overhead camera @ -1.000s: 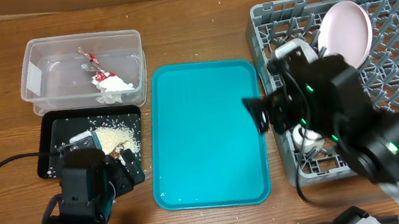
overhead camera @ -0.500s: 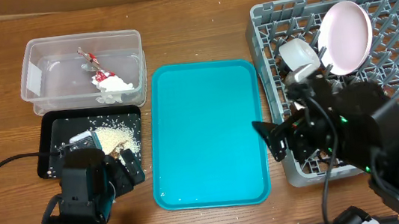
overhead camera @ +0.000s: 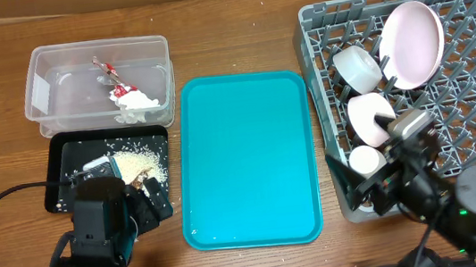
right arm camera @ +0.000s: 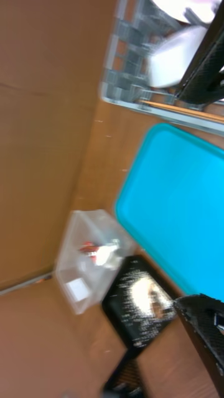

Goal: Sort waste into correct bins and load items into the dishwasher

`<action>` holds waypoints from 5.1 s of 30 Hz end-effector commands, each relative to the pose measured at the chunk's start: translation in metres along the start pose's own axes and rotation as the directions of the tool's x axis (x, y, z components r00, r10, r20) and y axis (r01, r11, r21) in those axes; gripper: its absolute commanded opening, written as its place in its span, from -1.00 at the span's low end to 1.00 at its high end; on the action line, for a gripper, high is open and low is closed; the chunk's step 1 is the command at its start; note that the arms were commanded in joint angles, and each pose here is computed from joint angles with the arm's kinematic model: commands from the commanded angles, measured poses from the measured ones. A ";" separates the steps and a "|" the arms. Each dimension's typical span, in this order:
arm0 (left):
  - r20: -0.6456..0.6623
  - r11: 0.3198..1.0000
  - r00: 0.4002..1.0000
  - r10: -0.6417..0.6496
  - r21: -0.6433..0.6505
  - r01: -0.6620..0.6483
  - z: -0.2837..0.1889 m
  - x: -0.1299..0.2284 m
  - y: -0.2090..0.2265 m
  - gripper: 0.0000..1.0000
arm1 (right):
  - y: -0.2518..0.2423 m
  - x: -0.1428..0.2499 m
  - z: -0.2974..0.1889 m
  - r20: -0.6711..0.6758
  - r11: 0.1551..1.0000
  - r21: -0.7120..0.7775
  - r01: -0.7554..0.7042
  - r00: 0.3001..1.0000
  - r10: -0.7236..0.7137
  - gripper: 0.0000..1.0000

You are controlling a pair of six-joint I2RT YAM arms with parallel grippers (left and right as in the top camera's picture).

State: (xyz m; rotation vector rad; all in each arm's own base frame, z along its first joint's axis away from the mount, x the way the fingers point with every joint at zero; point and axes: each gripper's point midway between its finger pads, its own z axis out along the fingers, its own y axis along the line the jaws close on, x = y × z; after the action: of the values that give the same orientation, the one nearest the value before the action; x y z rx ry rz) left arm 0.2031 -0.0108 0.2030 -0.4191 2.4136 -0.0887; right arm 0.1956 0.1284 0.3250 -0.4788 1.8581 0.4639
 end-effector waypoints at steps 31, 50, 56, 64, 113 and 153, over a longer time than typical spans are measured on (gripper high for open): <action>0.017 1.000 1.000 -0.014 -0.009 0.014 -0.001 -0.002 0.002 1.00 | -0.115 0.140 0.017 0.211 0.904 0.405 -0.140 0.976 0.056 1.00; 0.017 1.000 1.000 -0.014 -0.009 0.014 -0.001 -0.002 0.002 1.00 | -0.140 0.134 0.022 0.361 0.869 0.470 -0.152 0.932 -0.033 1.00; 0.017 1.000 1.000 -0.014 -0.009 0.014 -0.001 -0.002 0.002 1.00 | -0.141 0.143 0.025 0.331 0.868 0.471 -0.154 0.944 -0.013 1.00; 0.017 1.000 1.000 -0.014 -0.009 0.014 -0.001 -0.002 0.002 1.00 | -0.141 0.143 0.025 0.331 0.868 0.471 -0.154 0.944 -0.013 0.99; 0.782 0.930 0.618 -0.084 0.284 -0.233 0.026 -0.027 -0.017 1.00 | -0.141 0.143 0.025 0.331 0.868 0.471 -0.154 0.944 -0.013 1.00; 0.681 0.952 0.731 -0.030 0.243 -0.187 0.063 -0.002 -0.005 1.00 | -0.141 0.143 0.025 0.331 0.869 0.471 -0.154 0.944 -0.013 1.00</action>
State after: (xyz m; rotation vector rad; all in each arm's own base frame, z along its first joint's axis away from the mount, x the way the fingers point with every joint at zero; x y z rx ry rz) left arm 0.2460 -0.0150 0.1555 -0.1639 1.6512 -0.2409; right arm 0.2462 0.0104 0.1712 0.0151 1.6003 0.0998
